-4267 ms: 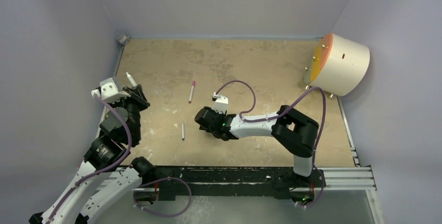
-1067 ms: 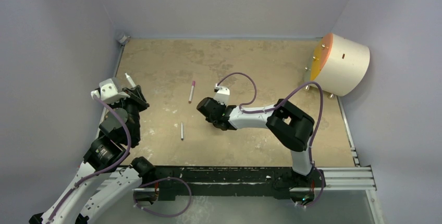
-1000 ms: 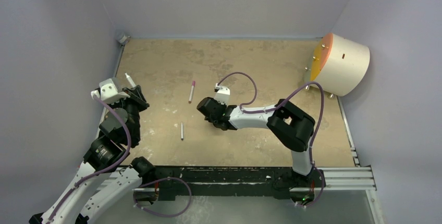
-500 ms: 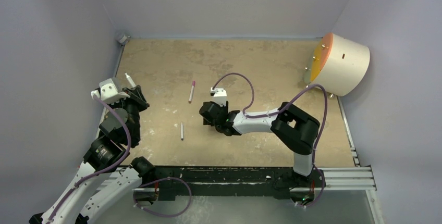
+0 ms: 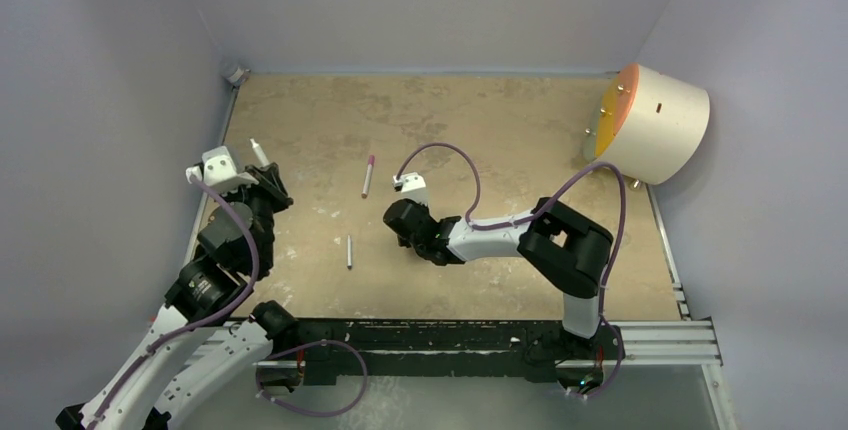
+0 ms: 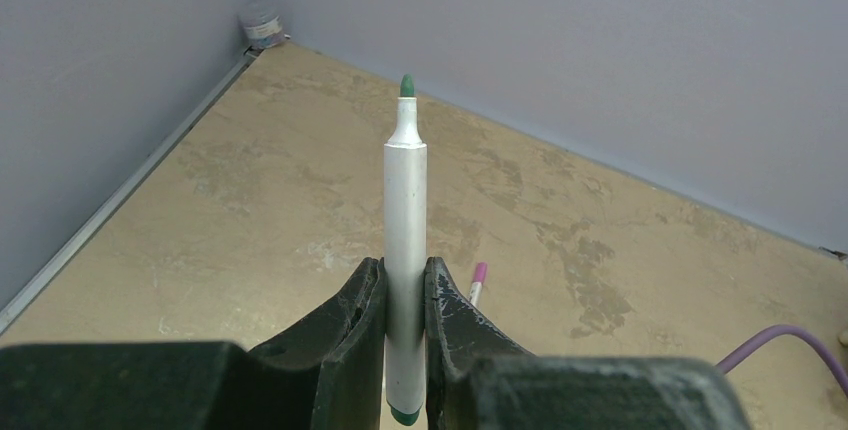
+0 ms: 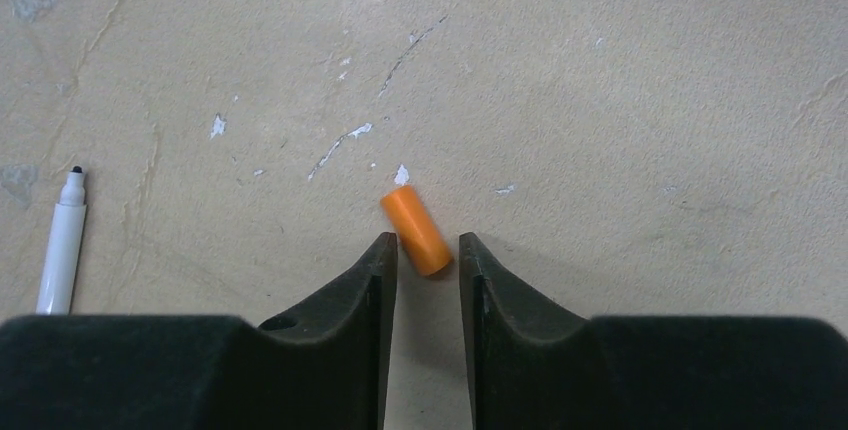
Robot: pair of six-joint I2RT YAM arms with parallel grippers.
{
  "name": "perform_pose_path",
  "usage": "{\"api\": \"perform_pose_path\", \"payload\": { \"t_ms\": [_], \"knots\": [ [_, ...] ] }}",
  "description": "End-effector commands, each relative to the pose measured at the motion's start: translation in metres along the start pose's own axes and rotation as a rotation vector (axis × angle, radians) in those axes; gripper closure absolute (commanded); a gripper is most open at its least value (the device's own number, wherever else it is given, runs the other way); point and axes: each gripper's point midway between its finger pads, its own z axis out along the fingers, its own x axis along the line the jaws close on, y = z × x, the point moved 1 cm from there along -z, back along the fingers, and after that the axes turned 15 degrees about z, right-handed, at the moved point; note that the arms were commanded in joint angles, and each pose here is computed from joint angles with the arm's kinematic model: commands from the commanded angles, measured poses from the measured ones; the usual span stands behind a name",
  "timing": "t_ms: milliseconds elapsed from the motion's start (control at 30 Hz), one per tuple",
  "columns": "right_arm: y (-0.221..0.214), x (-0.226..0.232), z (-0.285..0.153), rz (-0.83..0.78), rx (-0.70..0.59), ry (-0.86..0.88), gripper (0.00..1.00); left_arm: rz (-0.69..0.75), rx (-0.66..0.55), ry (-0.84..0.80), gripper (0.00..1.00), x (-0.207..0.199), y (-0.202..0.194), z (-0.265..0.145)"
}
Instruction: Insert the pens into the pen caps
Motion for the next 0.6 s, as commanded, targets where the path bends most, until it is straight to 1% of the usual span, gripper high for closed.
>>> {"api": "perform_pose_path", "payload": {
  "t_ms": [0,67,200,233,433,567],
  "knots": [
    [0.007,0.009,0.004,-0.043,-0.012,0.021,0.68,0.020,-0.008,-0.044,1.00,-0.009,0.004,0.002],
    [0.005,0.009,0.005,-0.053,-0.007,0.026,0.65,0.028,-0.003,-0.053,1.00,-0.011,0.002,0.002],
    [0.003,0.009,0.008,-0.079,-0.006,0.031,0.53,0.031,-0.002,-0.072,1.00,-0.015,0.003,0.003],
    [0.002,0.010,0.008,-0.087,-0.002,0.039,0.53,0.032,-0.001,-0.074,1.00,-0.016,0.003,0.003],
    [0.005,0.015,0.008,-0.110,-0.005,0.055,0.60,0.043,0.006,-0.087,1.00,-0.019,0.001,0.004],
    [0.003,0.014,0.010,-0.121,0.000,0.059,0.73,0.043,0.006,-0.093,1.00,-0.020,0.001,0.004]
  ]
}}
